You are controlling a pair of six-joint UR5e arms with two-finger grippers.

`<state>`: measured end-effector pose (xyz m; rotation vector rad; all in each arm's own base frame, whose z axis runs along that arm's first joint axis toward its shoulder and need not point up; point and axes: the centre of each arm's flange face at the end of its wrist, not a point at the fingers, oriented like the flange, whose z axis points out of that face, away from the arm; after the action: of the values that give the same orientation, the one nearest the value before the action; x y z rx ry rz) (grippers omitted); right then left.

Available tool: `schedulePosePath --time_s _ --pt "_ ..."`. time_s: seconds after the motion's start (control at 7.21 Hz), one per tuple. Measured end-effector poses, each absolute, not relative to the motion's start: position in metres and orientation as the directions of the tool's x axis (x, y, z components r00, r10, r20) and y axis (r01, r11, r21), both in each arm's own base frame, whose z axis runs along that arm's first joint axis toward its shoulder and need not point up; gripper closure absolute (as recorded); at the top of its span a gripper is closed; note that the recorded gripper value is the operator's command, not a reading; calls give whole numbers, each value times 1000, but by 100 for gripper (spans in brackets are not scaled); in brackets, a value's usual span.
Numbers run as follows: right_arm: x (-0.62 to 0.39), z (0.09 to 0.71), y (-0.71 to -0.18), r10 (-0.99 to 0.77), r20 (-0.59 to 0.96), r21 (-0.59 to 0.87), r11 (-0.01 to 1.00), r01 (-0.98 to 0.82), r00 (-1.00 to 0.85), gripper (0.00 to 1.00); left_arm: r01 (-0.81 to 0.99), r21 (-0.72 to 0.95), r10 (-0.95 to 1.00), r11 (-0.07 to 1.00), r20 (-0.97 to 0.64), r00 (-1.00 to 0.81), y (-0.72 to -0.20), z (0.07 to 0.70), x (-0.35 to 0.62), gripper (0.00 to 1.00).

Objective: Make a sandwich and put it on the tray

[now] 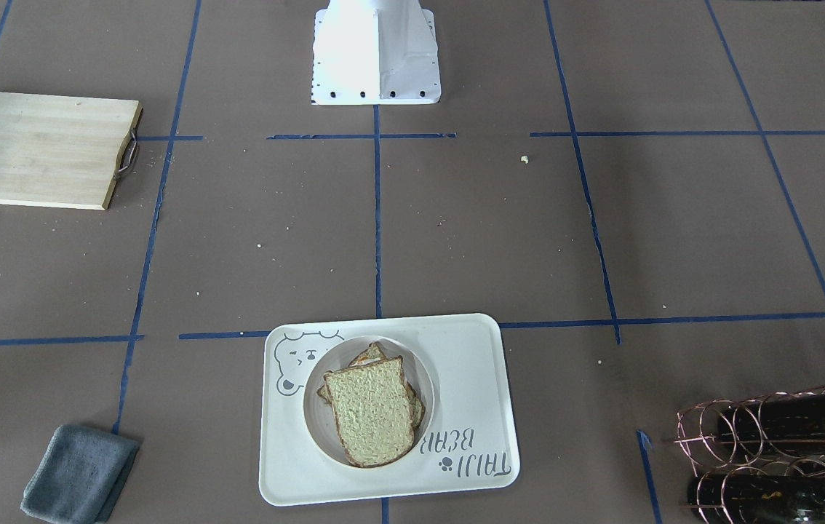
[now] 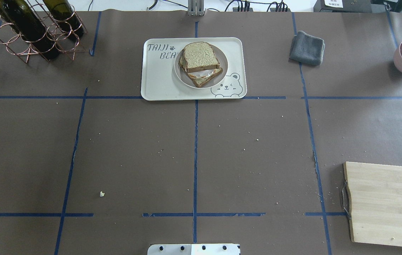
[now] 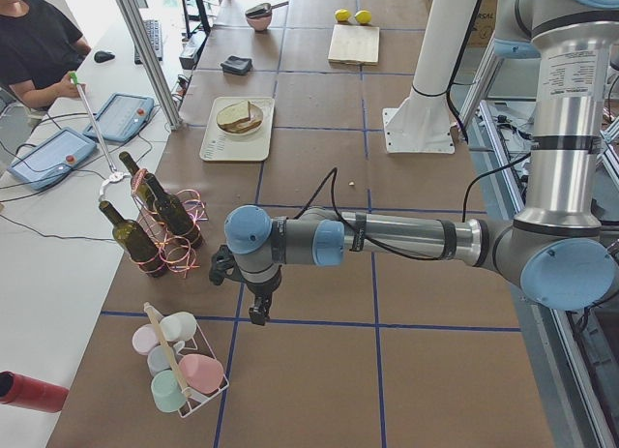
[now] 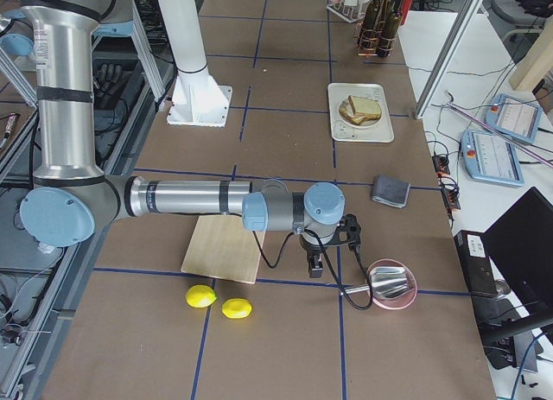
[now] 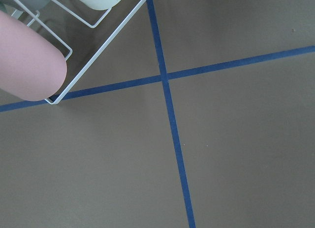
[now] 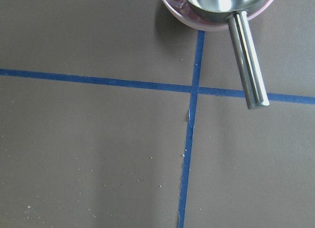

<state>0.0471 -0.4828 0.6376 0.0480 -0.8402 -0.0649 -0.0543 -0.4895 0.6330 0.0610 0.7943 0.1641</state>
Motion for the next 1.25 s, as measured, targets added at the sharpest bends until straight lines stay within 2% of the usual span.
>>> schedulePosePath --time_s 0.42,1.25 --pt "69 644 -473 10 743 22 999 -40 669 0 -119 111 162 987 -706 690 -490 633 -54 0" --pt "73 640 -474 13 740 28 998 -50 672 0 -89 83 121 993 -711 692 -491 633 -54 0"
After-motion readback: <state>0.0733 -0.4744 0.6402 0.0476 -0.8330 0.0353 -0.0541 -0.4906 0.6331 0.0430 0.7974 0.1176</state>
